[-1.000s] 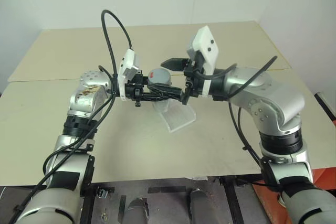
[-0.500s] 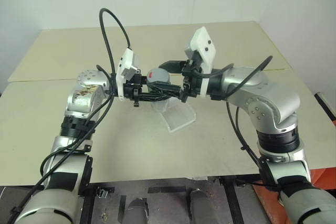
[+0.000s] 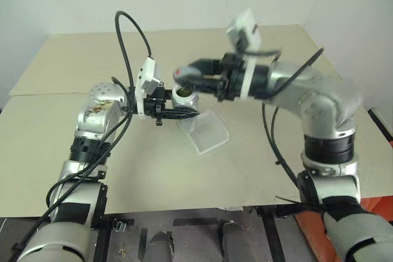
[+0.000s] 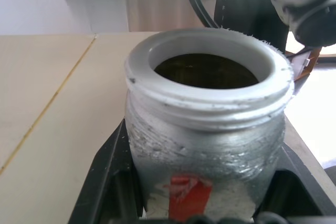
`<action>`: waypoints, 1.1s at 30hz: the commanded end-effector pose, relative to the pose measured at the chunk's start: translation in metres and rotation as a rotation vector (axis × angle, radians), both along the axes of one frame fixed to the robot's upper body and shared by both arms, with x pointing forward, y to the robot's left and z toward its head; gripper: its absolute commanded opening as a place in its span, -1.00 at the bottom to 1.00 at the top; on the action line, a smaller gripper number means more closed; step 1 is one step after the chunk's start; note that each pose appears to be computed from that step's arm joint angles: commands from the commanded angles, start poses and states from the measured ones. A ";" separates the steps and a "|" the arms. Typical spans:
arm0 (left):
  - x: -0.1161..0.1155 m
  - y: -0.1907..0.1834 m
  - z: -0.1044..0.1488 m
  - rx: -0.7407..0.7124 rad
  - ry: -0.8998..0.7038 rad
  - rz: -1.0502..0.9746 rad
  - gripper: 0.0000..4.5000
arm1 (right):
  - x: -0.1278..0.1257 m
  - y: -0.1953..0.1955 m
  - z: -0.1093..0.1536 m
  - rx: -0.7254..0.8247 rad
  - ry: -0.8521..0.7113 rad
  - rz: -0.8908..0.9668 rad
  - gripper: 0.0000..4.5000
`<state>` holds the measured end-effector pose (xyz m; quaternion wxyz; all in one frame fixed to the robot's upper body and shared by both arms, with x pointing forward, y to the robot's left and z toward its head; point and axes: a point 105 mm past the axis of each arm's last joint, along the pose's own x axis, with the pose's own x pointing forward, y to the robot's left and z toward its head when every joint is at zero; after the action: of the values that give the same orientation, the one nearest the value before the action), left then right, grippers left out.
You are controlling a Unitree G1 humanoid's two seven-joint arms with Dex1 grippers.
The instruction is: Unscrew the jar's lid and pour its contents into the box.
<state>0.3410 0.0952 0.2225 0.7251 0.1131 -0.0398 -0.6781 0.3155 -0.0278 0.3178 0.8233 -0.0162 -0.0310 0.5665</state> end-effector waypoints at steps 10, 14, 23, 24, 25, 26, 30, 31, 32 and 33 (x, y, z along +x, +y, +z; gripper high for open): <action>0.005 0.018 0.019 -0.039 -0.070 0.088 -0.12 | 0.027 -0.105 -0.062 -0.164 -0.138 -0.474 0.22; 0.009 0.030 0.021 -0.041 -0.077 0.144 -0.12 | 0.027 -0.134 -0.126 -0.291 -0.034 -0.594 0.22; 0.015 0.038 0.023 -0.029 -0.133 0.240 -0.12 | 0.038 -0.153 -0.191 -0.381 0.126 -0.731 0.62; 0.015 0.037 0.024 -0.031 -0.142 0.249 -0.12 | 0.037 -0.153 -0.189 -0.391 0.124 -0.719 0.77; 0.016 0.036 0.025 -0.033 -0.160 0.263 -0.12 | 0.033 -0.152 -0.181 -0.379 0.124 -0.690 0.92; 0.018 0.035 0.026 -0.025 -0.200 0.285 -0.12 | 0.026 -0.149 -0.168 -0.354 0.132 -0.637 0.97; 0.029 0.026 0.033 0.029 -0.445 0.398 -0.12 | -0.005 -0.135 -0.124 -0.289 0.177 -0.411 0.97; 0.035 0.021 0.033 0.074 -0.574 0.446 -0.12 | -0.014 -0.130 -0.114 -0.285 0.203 -0.343 0.97; 0.039 0.017 0.032 0.109 -0.685 0.474 -0.12 | -0.021 -0.126 -0.108 -0.284 0.227 -0.290 0.97; 0.044 0.012 0.033 0.139 -0.794 0.514 -0.12 | -0.027 -0.121 -0.102 -0.280 0.242 -0.239 0.97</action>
<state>0.3822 0.1144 0.2408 0.8119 0.3472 -0.1794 -0.4338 0.3040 -0.1610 0.2078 0.8962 -0.0830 0.1438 0.4115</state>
